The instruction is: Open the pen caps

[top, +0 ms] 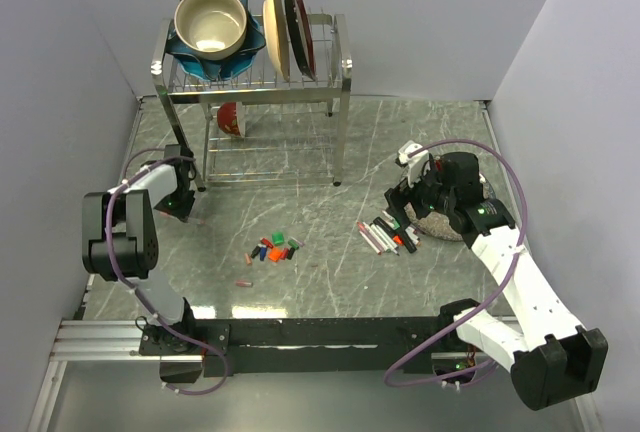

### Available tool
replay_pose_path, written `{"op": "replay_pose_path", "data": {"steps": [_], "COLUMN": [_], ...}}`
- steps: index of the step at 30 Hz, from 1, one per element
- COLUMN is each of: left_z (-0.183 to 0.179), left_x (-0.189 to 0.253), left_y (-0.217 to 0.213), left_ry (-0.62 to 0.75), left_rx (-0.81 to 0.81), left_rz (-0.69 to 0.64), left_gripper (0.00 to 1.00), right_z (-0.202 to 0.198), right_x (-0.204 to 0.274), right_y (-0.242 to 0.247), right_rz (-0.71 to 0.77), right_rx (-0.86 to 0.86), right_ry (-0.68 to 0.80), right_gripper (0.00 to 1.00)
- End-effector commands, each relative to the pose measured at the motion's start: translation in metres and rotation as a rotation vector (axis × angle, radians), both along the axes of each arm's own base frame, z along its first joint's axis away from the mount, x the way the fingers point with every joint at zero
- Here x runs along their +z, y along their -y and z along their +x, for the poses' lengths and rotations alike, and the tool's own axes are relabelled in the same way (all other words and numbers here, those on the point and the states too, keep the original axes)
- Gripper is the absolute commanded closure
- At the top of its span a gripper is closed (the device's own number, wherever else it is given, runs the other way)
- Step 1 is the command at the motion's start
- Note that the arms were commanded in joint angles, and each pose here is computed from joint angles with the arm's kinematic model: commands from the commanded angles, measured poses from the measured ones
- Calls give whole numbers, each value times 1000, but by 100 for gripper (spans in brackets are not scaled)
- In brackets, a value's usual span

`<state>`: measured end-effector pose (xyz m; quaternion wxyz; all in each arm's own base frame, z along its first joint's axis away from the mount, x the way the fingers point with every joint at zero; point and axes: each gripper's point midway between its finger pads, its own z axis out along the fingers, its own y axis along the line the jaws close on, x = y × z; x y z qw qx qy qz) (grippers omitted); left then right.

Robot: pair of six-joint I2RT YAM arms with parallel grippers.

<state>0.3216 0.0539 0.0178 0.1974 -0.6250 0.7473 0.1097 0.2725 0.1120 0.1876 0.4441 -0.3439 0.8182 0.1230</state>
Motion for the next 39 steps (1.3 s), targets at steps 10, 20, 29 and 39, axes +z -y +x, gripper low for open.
{"op": "replay_pose_path", "data": {"steps": [10,20,29,39], "left_z": [-21,-59,-130,-151], "left_x": [45,115,183,226], "left_y": [35,156,246,311], "left_ry": [372,1049,1404,1634], "left_rx": [-143,-789,-1398,-1474], "left_rz": [-128,-483,-521,-452], "left_gripper": [99,99,99,99], "right_z": [1,-12,-15,-49], "right_x": [14,17,45,12], "right_y": [-3,-20,-37,-75], "right_rz": [41,91,276,447], "right_rx": [22,136,132,352], "right_ry": [51,50,162,-117], "right_gripper": [0,0,0,11]}}
